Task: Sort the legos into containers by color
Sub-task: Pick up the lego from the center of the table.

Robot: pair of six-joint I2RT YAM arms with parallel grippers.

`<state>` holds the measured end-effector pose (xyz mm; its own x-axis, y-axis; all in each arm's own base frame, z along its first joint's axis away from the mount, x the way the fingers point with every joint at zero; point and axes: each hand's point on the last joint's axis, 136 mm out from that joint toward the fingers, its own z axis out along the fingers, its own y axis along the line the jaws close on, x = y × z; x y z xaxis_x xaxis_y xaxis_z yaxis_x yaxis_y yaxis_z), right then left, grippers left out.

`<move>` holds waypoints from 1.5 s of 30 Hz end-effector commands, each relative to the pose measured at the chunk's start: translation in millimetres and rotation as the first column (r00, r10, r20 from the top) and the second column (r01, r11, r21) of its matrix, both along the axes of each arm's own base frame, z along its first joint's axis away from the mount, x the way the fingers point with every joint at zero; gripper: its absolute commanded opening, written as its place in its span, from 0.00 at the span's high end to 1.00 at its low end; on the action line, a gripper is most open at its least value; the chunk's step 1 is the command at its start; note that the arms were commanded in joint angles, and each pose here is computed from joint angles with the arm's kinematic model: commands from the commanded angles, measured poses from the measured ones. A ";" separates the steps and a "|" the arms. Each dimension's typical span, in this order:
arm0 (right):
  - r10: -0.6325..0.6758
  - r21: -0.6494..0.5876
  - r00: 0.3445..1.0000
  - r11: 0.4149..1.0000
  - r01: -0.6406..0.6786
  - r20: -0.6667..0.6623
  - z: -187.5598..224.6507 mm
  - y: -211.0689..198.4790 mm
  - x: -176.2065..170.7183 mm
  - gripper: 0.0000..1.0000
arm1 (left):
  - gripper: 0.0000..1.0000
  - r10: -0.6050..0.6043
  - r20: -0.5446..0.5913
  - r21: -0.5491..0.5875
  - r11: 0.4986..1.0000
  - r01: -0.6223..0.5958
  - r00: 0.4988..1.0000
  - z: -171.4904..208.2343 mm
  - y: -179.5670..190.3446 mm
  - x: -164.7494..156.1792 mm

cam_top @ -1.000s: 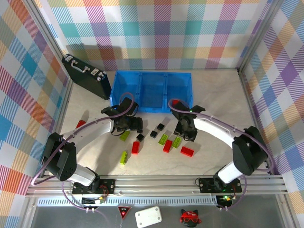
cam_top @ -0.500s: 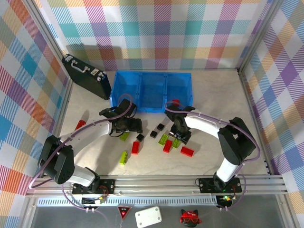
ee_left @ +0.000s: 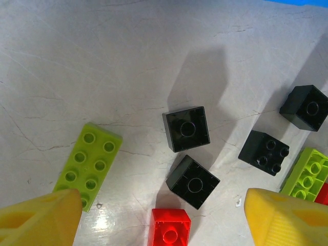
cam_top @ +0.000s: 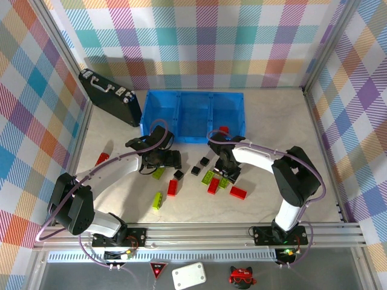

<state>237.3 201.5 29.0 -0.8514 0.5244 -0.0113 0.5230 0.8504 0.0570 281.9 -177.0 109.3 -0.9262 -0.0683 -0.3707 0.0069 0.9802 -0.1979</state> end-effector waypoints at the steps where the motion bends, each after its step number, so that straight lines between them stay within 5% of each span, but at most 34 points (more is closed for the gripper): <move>1: -0.016 -0.024 0.999 1.000 0.015 -0.039 -11.2 -2.6 -7.9 0.50 | 0.17 -0.005 0.017 0.002 1.000 0.004 1.000 1.6 0.1 -2.8; 25: 0.021 -0.044 1.000 0.999 -0.020 0.020 12.7 -6.8 -0.7 0.64 | 0.16 0.009 0.037 0.017 1.000 -0.010 0.999 10.8 7.9 -5.4; 45: 0.369 -0.048 0.896 0.928 -0.369 0.248 102.3 51.3 69.4 0.64 | 0.15 0.169 0.050 -0.019 0.986 -0.168 0.984 4.0 65.7 -53.4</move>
